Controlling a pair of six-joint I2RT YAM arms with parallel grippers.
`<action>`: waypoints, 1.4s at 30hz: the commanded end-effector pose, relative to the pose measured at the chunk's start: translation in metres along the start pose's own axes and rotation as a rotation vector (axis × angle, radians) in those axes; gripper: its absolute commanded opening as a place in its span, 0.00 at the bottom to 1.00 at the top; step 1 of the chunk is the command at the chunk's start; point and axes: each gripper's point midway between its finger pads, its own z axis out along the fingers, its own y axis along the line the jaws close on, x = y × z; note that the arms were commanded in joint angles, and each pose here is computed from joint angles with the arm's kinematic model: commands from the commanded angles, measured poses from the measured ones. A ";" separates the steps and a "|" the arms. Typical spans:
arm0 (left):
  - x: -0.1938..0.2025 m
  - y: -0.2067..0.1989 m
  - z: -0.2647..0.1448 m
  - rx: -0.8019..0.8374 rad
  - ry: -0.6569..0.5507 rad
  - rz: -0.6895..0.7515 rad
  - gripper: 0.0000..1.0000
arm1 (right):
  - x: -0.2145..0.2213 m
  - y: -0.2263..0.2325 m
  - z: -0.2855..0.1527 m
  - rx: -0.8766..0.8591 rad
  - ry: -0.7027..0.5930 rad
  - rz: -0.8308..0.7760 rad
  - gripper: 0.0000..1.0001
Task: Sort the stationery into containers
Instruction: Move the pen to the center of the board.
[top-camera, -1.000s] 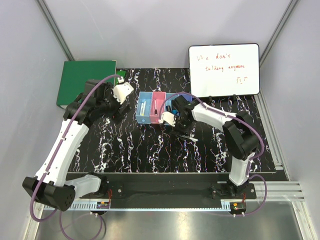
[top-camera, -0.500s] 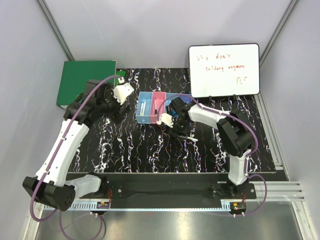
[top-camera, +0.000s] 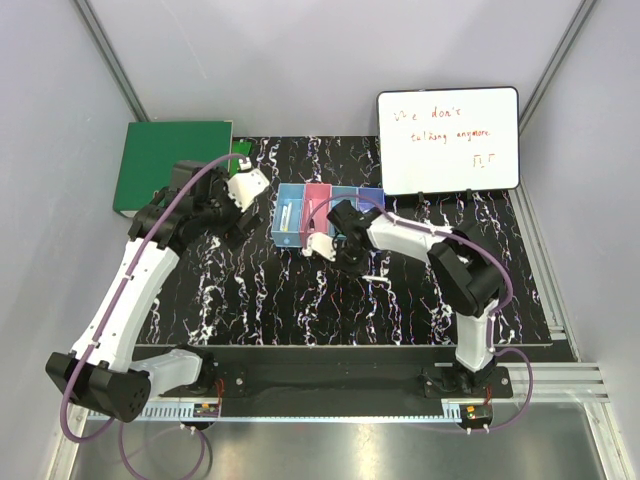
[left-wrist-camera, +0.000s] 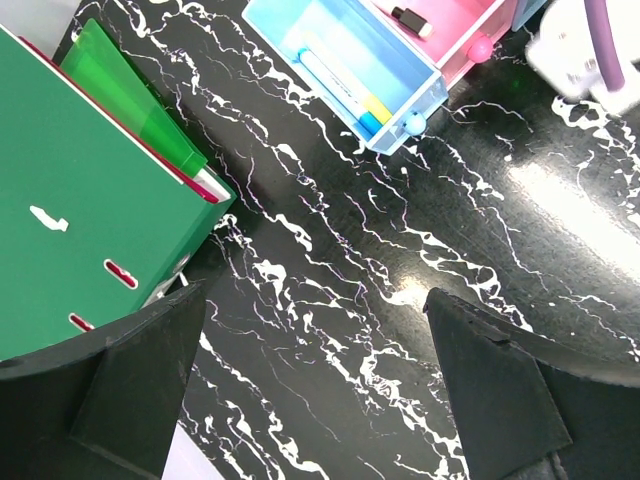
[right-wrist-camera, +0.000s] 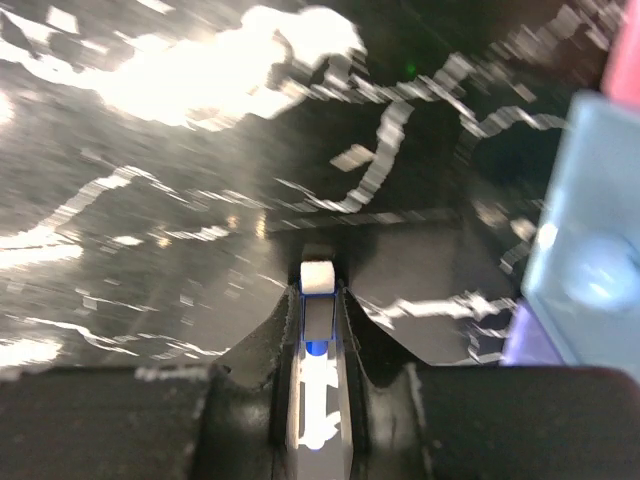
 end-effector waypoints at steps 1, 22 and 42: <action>-0.008 0.013 -0.003 -0.054 -0.026 0.030 0.98 | -0.032 0.034 -0.004 -0.046 -0.068 -0.052 0.12; 0.021 0.012 -0.027 -0.177 -0.071 -0.011 0.99 | -0.113 0.036 -0.022 0.065 -0.138 -0.196 0.67; 0.048 -0.115 0.060 0.372 0.066 0.121 0.90 | -0.030 0.002 -0.222 0.752 -0.179 -0.123 0.81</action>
